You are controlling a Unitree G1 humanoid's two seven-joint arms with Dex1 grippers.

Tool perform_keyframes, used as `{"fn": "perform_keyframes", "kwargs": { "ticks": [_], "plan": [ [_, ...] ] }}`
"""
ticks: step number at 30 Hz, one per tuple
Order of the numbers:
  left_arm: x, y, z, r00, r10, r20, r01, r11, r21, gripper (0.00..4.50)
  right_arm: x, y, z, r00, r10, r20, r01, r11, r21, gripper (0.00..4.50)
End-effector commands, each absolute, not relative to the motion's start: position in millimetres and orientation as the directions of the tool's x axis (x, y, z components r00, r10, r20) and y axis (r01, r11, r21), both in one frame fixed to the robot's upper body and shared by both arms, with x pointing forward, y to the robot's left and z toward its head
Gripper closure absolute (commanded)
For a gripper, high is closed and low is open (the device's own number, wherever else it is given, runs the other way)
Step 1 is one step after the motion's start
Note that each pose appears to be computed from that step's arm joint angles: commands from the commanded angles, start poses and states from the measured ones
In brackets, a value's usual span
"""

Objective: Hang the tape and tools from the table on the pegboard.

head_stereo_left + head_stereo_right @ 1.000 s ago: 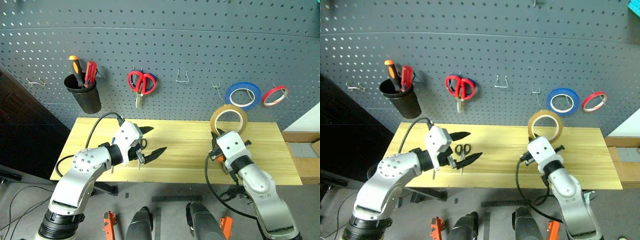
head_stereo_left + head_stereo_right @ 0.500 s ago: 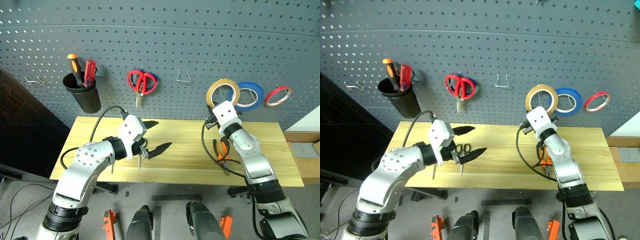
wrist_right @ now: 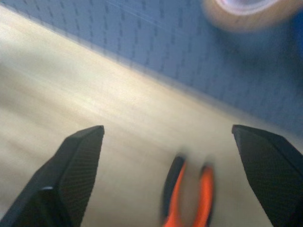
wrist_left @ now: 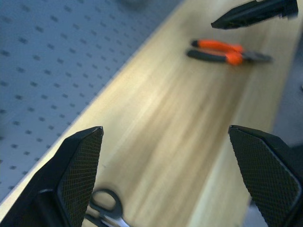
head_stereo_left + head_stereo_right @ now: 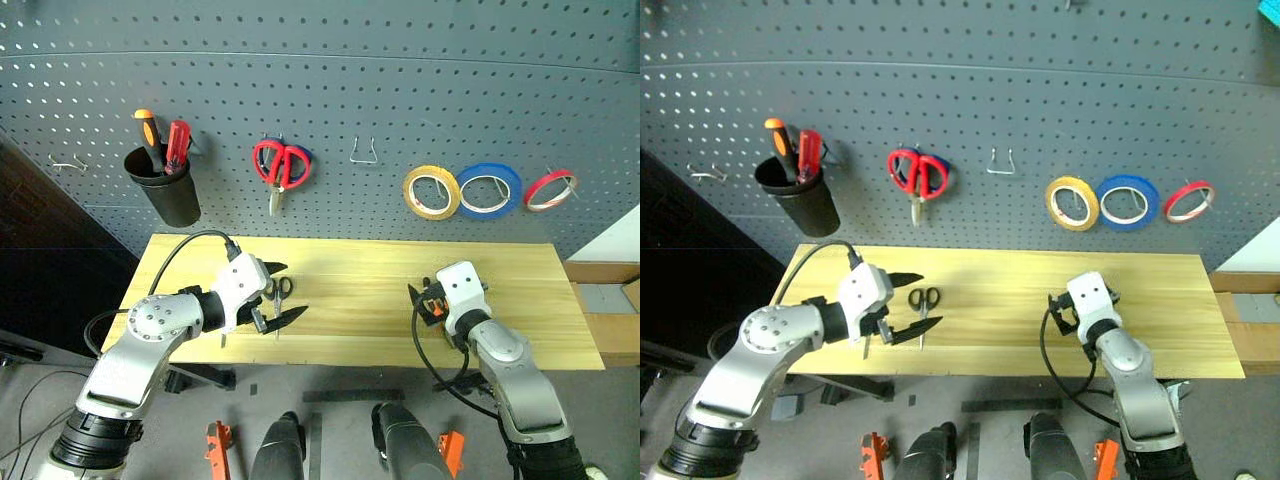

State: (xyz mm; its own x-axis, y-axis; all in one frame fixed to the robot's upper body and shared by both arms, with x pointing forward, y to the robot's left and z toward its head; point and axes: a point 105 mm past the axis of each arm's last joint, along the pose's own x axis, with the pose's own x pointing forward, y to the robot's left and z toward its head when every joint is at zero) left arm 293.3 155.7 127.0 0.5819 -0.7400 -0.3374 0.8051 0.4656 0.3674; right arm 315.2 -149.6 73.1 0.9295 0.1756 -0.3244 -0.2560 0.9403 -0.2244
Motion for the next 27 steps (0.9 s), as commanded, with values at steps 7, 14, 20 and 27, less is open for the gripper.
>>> {"fn": "perform_keyframes", "kwargs": {
  "ticks": [7, 14, 20, 27],
  "plan": [
    [289.9, 138.2, 123.4, 0.509, -0.789, -0.345, 0.841, 0.371, 0.393, 0.0, 334.1, -185.8, 36.8, 0.814, 0.002, -0.581, -0.112, 0.982, -0.153, 0.03],
    [282.3, 130.1, 118.8, 0.487, -0.802, -0.346, 0.855, 0.357, 0.377, 0.0, 343.3, -191.8, 20.4, 0.784, -0.014, -0.621, -0.115, 0.979, -0.168, 0.03],
    [281.3, 129.9, 119.1, 0.486, -0.803, -0.346, 0.856, 0.357, 0.374, 0.0, 345.2, -191.2, 6.5, 0.746, 0.006, -0.666, -0.11, 0.987, -0.115, 0.03],
    [279.2, 128.6, 116.6, 0.476, -0.806, -0.351, 0.864, 0.356, 0.355, 0.0, 354.6, -198.7, -2.1, 0.708, 0.022, -0.706, -0.095, 0.993, -0.065, 0.03]
  ]
}}
